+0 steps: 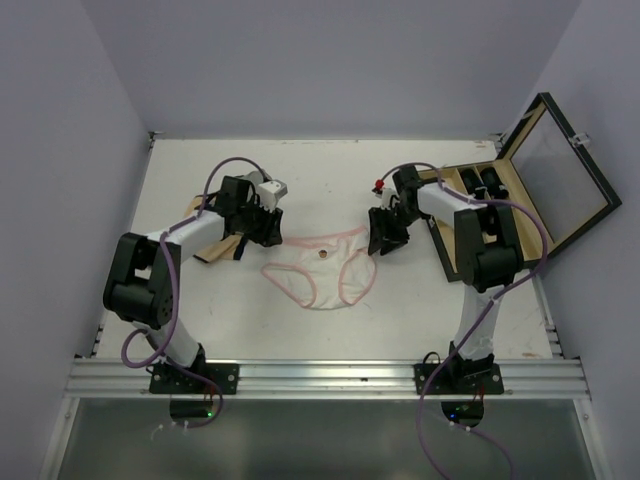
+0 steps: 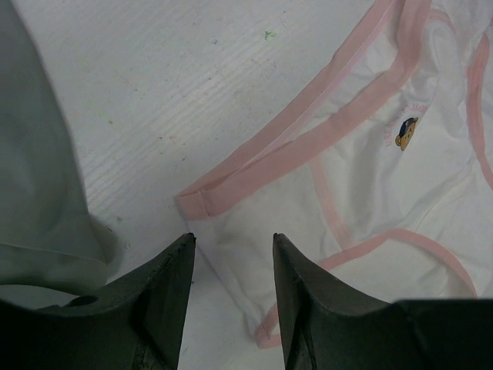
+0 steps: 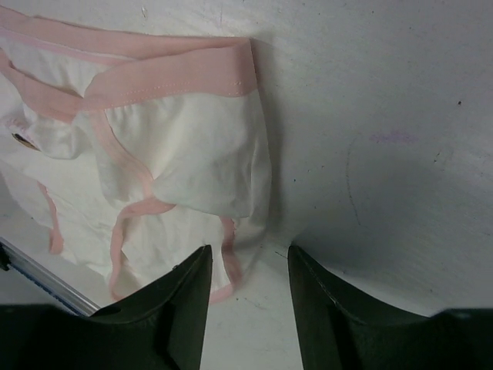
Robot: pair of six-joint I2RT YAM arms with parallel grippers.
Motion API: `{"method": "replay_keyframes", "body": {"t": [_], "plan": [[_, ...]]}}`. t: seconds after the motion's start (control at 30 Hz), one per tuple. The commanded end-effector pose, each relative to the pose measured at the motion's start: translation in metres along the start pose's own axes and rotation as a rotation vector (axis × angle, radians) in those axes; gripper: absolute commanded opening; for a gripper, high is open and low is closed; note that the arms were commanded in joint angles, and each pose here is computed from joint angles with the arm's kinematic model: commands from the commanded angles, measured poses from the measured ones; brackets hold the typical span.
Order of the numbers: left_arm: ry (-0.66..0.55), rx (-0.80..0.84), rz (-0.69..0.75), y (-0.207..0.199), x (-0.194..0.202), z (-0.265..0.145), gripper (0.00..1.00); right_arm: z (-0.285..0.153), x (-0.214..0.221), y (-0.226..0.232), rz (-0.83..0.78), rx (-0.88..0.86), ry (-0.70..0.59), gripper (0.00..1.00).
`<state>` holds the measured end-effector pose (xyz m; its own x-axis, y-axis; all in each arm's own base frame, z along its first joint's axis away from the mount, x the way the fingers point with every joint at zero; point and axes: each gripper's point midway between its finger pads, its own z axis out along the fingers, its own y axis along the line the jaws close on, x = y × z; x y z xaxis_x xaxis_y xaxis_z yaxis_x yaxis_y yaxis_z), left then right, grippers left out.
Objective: Roll the underwear
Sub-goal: Move the underwear to the center of the board
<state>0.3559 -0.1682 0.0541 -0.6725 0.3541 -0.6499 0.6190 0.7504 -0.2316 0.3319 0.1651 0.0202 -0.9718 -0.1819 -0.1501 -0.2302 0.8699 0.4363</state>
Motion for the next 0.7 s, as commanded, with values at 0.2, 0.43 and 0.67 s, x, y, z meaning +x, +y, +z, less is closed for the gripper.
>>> {"method": "replay_keyframes", "body": {"t": [0.2,0.43,0.67], "plan": [[0.008,-0.020,0.028,0.002,0.004,0.000,0.49,-0.006,-0.015,0.009,0.038,0.021,-0.016,0.47],[0.023,-0.007,0.042,0.000,0.008,0.000,0.49,0.007,-0.006,0.003,-0.021,0.101,0.015,0.29],[0.090,-0.042,0.053,0.007,0.030,0.007,0.43,0.006,0.005,0.001,-0.049,0.103,0.049,0.00]]}}
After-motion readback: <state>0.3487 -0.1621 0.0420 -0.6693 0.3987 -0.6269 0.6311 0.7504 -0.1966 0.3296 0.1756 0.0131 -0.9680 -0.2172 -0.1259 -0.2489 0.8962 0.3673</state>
